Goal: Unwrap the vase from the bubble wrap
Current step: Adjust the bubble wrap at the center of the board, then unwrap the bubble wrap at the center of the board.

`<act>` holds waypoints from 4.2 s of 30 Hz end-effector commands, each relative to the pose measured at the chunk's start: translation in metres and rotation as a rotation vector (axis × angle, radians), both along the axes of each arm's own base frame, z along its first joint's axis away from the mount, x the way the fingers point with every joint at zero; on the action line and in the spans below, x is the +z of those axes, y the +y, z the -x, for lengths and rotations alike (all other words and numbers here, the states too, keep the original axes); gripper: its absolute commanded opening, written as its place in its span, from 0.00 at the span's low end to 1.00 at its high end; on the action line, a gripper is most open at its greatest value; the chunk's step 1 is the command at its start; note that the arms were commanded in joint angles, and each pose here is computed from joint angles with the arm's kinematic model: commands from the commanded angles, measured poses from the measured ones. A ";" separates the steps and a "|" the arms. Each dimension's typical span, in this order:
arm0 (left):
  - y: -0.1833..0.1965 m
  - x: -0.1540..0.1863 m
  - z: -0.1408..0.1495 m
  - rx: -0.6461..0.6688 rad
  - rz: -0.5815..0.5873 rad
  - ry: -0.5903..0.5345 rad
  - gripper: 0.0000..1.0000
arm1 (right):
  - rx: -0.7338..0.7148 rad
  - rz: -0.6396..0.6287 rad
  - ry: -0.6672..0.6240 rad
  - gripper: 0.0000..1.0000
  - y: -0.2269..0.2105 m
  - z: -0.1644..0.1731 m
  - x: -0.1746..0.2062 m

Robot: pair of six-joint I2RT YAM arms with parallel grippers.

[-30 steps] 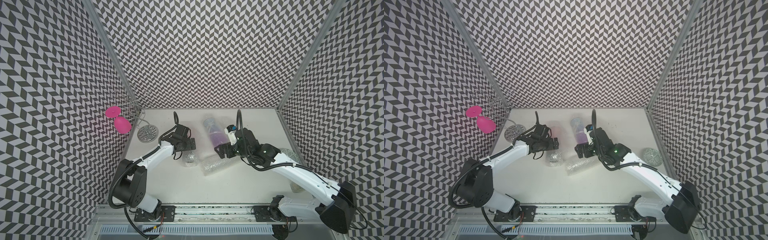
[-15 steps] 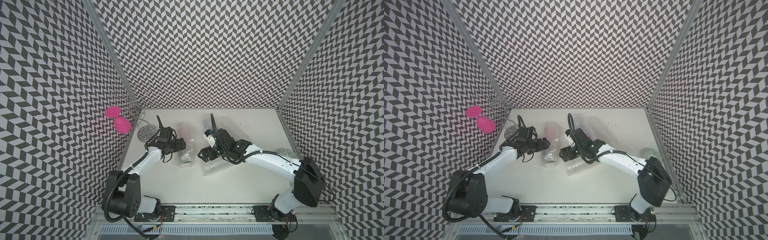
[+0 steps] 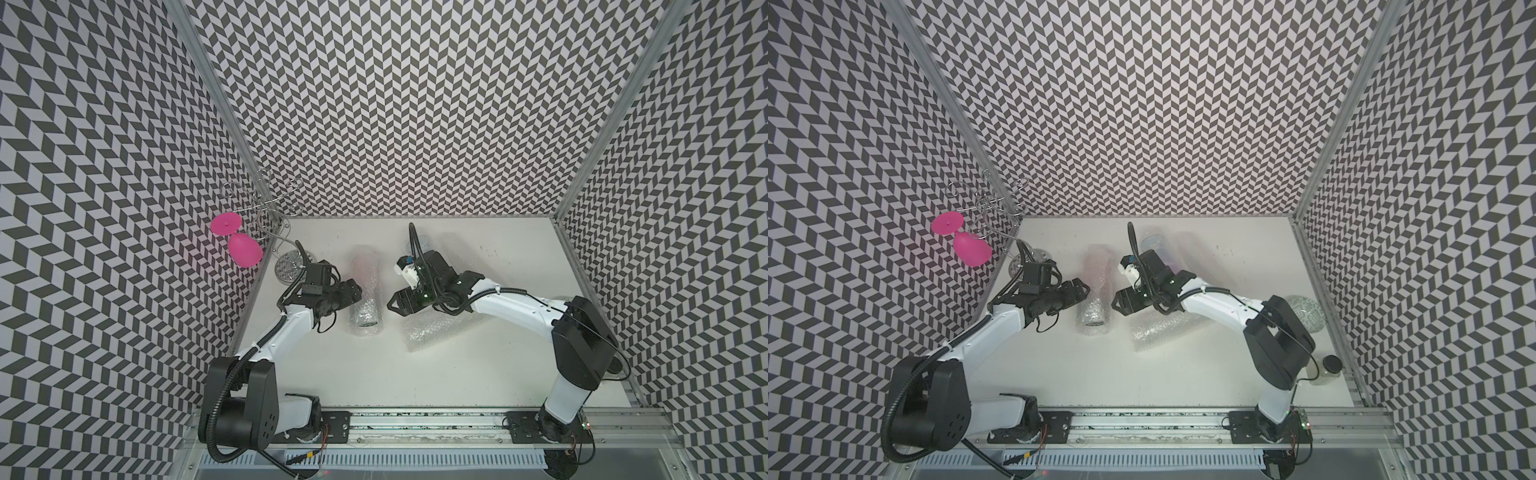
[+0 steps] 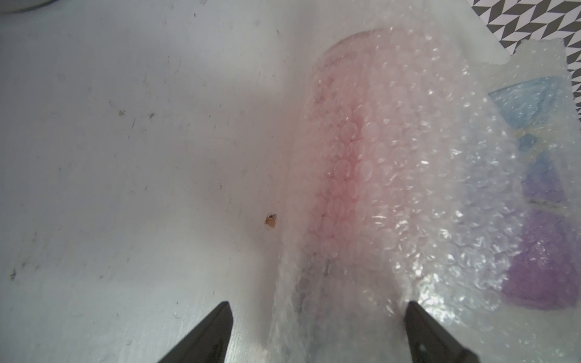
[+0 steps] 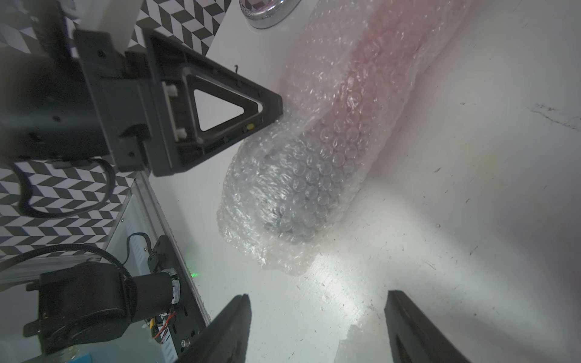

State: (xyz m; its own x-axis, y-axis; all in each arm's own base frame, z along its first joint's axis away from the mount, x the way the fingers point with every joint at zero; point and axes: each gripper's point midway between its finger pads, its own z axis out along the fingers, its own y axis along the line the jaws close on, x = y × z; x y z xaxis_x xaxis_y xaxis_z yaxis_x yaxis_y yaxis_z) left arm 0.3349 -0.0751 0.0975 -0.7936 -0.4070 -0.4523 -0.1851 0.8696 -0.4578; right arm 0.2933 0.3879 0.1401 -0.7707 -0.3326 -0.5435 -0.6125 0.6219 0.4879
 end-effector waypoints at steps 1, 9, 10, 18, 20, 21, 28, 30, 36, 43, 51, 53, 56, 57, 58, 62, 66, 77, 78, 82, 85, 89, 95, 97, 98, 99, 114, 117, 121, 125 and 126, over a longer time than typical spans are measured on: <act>0.010 -0.040 0.038 0.012 -0.034 0.187 0.84 | 0.041 -0.025 -0.010 0.70 0.014 -0.008 -0.002; 0.020 -0.041 0.041 0.056 -0.022 0.176 0.82 | 0.098 0.020 0.005 0.77 0.021 -0.004 -0.029; 0.020 -0.039 0.040 0.053 -0.023 0.177 0.82 | 0.101 0.022 0.003 0.78 0.018 0.000 -0.031; 0.020 -0.047 0.043 0.049 -0.016 0.202 0.83 | 0.188 -0.088 0.083 0.83 0.021 0.040 -0.049; 0.018 -0.050 0.045 0.050 0.003 0.210 0.82 | 0.213 -0.104 0.083 0.83 0.028 0.042 -0.049; 0.016 -0.052 0.046 0.050 0.011 0.214 0.82 | 0.219 -0.113 0.090 0.83 0.030 0.043 -0.049; 0.013 -0.057 0.049 0.051 0.035 0.225 0.81 | 0.267 -0.170 0.117 0.79 0.045 0.046 -0.053; 0.013 -0.057 0.049 0.051 0.036 0.226 0.81 | 0.268 -0.166 0.123 0.76 0.048 0.044 -0.059; 0.013 -0.057 0.049 0.049 0.035 0.225 0.80 | 0.273 -0.175 0.130 0.64 0.057 0.038 -0.069; 0.011 -0.056 0.050 0.041 0.033 0.225 0.79 | 0.280 -0.186 0.106 0.45 0.060 0.036 -0.063; 0.006 -0.056 0.051 0.024 0.030 0.224 0.79 | 0.264 -0.163 0.077 0.16 0.056 0.033 -0.061; 0.005 -0.055 0.051 0.020 0.031 0.220 0.79 | 0.253 -0.160 0.057 0.13 0.054 0.031 -0.058; 0.003 -0.053 0.051 0.016 0.030 0.217 0.78 | 0.234 -0.155 0.024 0.07 0.050 0.029 -0.052; 0.002 -0.053 0.051 0.013 0.030 0.216 0.78 | 0.229 -0.157 0.008 0.03 0.049 0.028 -0.048; 0.001 -0.052 0.051 0.009 0.031 0.213 0.77 | 0.224 -0.162 -0.008 0.00 0.048 0.027 -0.044; -0.005 -0.043 0.050 -0.016 0.056 0.199 0.77 | 0.201 -0.168 -0.069 0.00 0.041 0.025 -0.027; -0.014 -0.033 0.050 -0.054 0.049 0.181 0.78 | 0.173 -0.156 -0.117 0.00 0.030 0.024 -0.015; -0.032 0.011 0.060 -0.107 -0.111 0.068 0.82 | 0.125 -0.114 -0.128 0.00 0.013 0.030 -0.014; -0.038 0.016 0.064 -0.126 -0.129 0.054 0.83 | 0.131 -0.113 -0.129 0.00 0.013 0.031 -0.013; -0.065 0.026 0.085 -0.218 -0.191 0.030 0.84 | 0.163 -0.105 -0.139 0.00 0.013 0.037 -0.012; -0.083 0.029 0.100 -0.279 -0.197 0.000 0.84 | 0.189 -0.116 -0.140 0.00 0.013 0.043 -0.010; -0.104 0.026 0.108 -0.332 -0.183 -0.030 0.82 | 0.229 -0.142 -0.133 0.00 0.014 0.051 -0.008; -0.107 0.011 0.107 -0.322 -0.256 0.000 0.69 | 0.246 -0.152 -0.137 0.00 0.012 0.056 -0.006; -0.102 0.008 0.107 -0.305 -0.278 0.006 0.65 | 0.246 -0.156 -0.137 0.00 0.012 0.056 -0.005; -0.100 0.007 0.108 -0.297 -0.289 0.004 0.62 | 0.248 -0.157 -0.135 0.00 0.012 0.057 -0.006; -0.097 0.007 0.107 -0.283 -0.302 0.003 0.60 | 0.248 -0.158 -0.134 0.00 0.012 0.057 -0.006; -0.096 0.000 0.103 -0.275 -0.338 -0.011 0.26 | 0.268 -0.165 -0.148 0.00 0.015 0.057 -0.001; -0.097 0.000 0.103 -0.280 -0.330 -0.014 0.19 | 0.270 -0.166 -0.146 0.00 0.015 0.058 -0.001; -0.097 -0.001 0.103 -0.285 -0.335 -0.014 0.09 | 0.269 -0.169 -0.148 0.00 0.015 0.058 0.000; -0.099 0.005 0.103 -0.290 -0.313 -0.032 0.05 | 0.265 -0.167 -0.149 0.00 0.014 0.057 0.000; -0.100 0.007 0.103 -0.292 -0.308 -0.038 0.04 | 0.262 -0.163 -0.148 0.00 0.014 0.057 -0.001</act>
